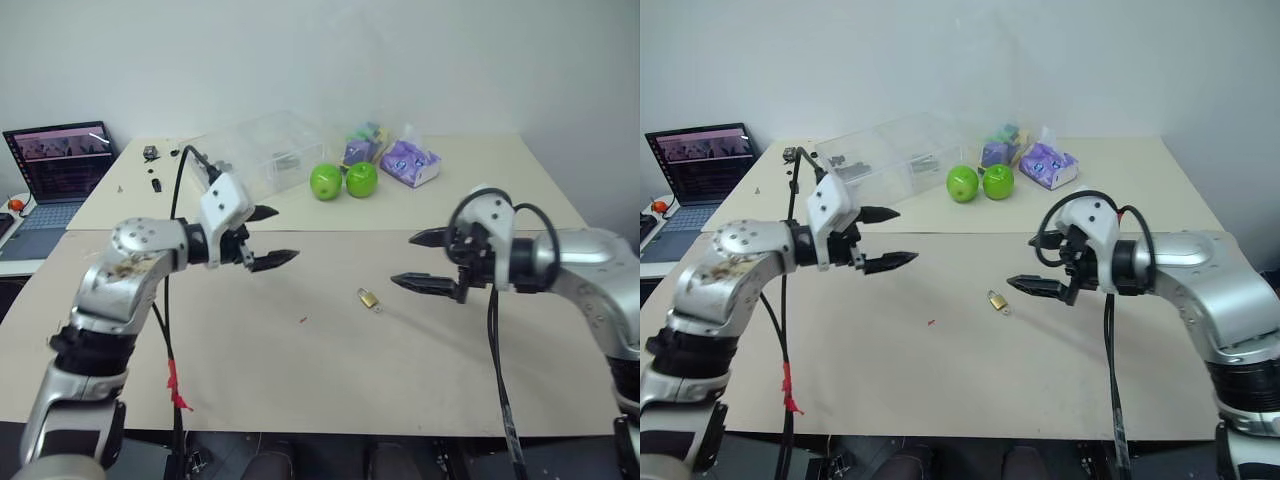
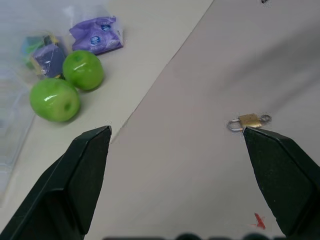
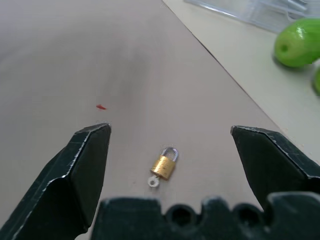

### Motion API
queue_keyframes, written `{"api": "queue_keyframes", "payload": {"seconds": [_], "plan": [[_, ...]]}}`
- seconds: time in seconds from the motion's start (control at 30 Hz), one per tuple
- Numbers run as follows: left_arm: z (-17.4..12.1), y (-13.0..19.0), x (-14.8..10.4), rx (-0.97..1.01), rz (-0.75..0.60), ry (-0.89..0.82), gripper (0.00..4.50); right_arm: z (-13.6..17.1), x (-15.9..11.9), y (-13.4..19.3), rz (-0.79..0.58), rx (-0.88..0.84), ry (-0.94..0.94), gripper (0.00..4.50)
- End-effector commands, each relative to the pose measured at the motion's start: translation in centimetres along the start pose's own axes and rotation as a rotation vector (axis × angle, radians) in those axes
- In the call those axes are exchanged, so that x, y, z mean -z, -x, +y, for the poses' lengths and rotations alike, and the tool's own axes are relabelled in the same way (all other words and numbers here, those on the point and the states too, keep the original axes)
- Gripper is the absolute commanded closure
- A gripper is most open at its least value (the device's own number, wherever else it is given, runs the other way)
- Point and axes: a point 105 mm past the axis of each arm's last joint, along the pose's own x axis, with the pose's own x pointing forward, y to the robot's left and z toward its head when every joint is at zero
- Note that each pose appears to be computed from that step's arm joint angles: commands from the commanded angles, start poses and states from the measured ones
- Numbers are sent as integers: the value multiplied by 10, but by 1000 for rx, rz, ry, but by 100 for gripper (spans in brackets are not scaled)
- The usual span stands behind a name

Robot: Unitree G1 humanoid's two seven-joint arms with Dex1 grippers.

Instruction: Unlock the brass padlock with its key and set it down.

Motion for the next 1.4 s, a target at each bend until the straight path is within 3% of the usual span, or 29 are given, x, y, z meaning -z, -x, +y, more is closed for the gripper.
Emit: {"api": "queue_keyframes", "payload": {"seconds": [0.03, 0.17, 0.5, 0.67, 1.13, 1.23, 1.4], "plan": [[18, 0, -25, -59, -40, -57, 2, -2, 2, -21, -10, 88, 11, 0], [12, 0, -19, -9, 7, -107, 2, 7, 12, -47, -6, 103, -19, 0], [-27, 28, 26, 207, 194, -211, 2, 23, 44, -89, 35, 98, -104, 0], [-26, 28, 16, 185, 166, -203, 2, 18, 66, -93, 71, 143, -100, 0], [-37, 24, 18, 233, 151, -190, 2, 19, 84, -86, 91, 173, -146, 0], [-39, 23, 17, 241, 145, -185, 0, 20, 87, -87, 94, 174, -152, 68], [-37, 24, 18, 231, 152, -178, 0, 21, 86, -89, 89, 167, -153, 242]]}}
